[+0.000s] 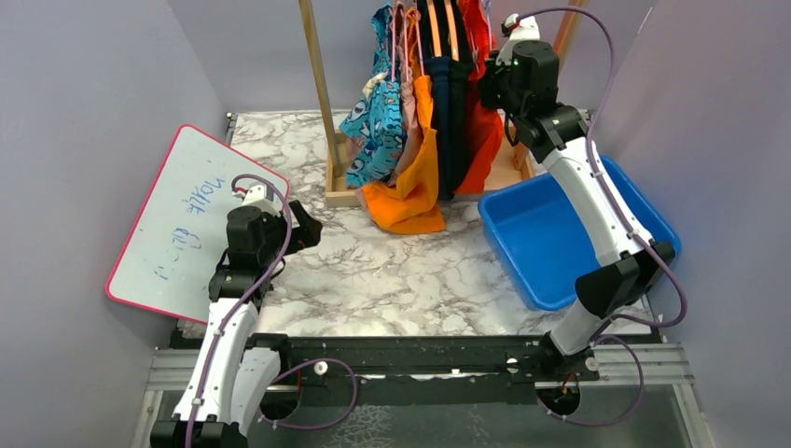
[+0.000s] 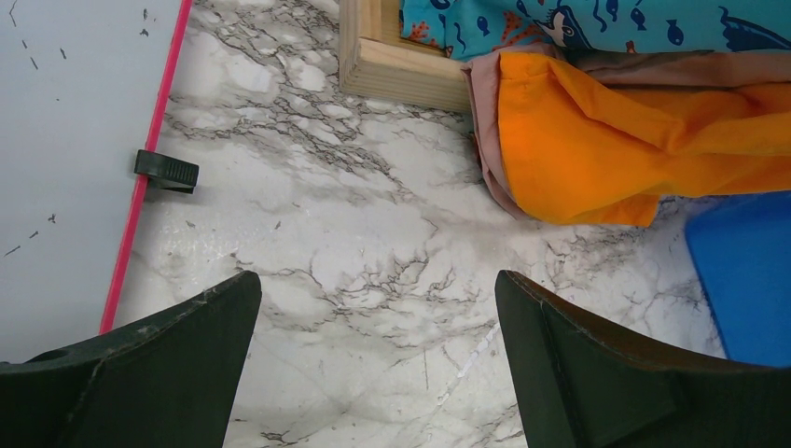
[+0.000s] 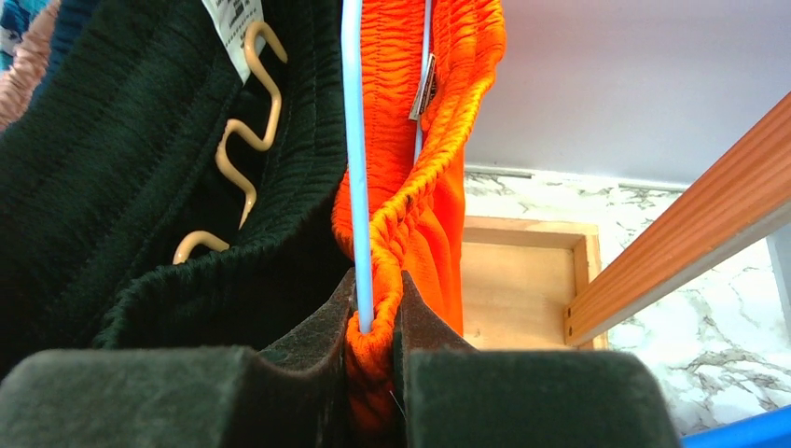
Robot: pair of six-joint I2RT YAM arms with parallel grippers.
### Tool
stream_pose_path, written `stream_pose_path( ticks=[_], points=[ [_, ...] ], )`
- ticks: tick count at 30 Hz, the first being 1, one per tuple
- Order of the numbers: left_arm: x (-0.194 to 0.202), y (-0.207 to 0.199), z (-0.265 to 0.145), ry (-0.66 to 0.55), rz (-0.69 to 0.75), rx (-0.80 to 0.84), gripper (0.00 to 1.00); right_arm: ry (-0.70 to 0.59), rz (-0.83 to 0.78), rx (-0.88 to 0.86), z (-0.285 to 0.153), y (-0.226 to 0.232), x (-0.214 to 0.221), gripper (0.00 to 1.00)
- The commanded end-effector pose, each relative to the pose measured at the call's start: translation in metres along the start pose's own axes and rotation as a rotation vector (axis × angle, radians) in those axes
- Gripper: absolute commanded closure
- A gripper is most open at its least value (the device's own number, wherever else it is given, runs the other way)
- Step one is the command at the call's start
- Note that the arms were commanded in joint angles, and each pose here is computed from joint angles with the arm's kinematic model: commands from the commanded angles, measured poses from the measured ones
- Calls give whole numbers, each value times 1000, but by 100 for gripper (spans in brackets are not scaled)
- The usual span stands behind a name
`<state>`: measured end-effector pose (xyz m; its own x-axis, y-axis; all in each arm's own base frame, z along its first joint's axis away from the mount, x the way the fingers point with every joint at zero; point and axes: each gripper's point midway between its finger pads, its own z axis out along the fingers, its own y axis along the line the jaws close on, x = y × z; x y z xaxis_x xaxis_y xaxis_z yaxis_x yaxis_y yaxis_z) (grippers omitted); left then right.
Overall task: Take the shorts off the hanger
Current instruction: Pick up the hanger from the clothes rod.
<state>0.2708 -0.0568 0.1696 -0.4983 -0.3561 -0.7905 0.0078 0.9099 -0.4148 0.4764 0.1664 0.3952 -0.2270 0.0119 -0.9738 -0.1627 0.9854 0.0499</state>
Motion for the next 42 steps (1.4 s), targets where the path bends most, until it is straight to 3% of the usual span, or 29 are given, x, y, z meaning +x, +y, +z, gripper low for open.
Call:
stream_pose_path(
  ticks=[1, 15, 42],
  points=[
    [1, 1, -1, -4, -7, -8, 1, -230, 77, 12, -23, -5, -69, 99],
    [1, 0, -2, -3, -2, -2, 1, -310, 85, -26, -49, -6, -73, 99],
    [3, 1, -1, 5, -6, -2, 1, -283, 87, -133, -88, 7, -88, 99]
  ],
)
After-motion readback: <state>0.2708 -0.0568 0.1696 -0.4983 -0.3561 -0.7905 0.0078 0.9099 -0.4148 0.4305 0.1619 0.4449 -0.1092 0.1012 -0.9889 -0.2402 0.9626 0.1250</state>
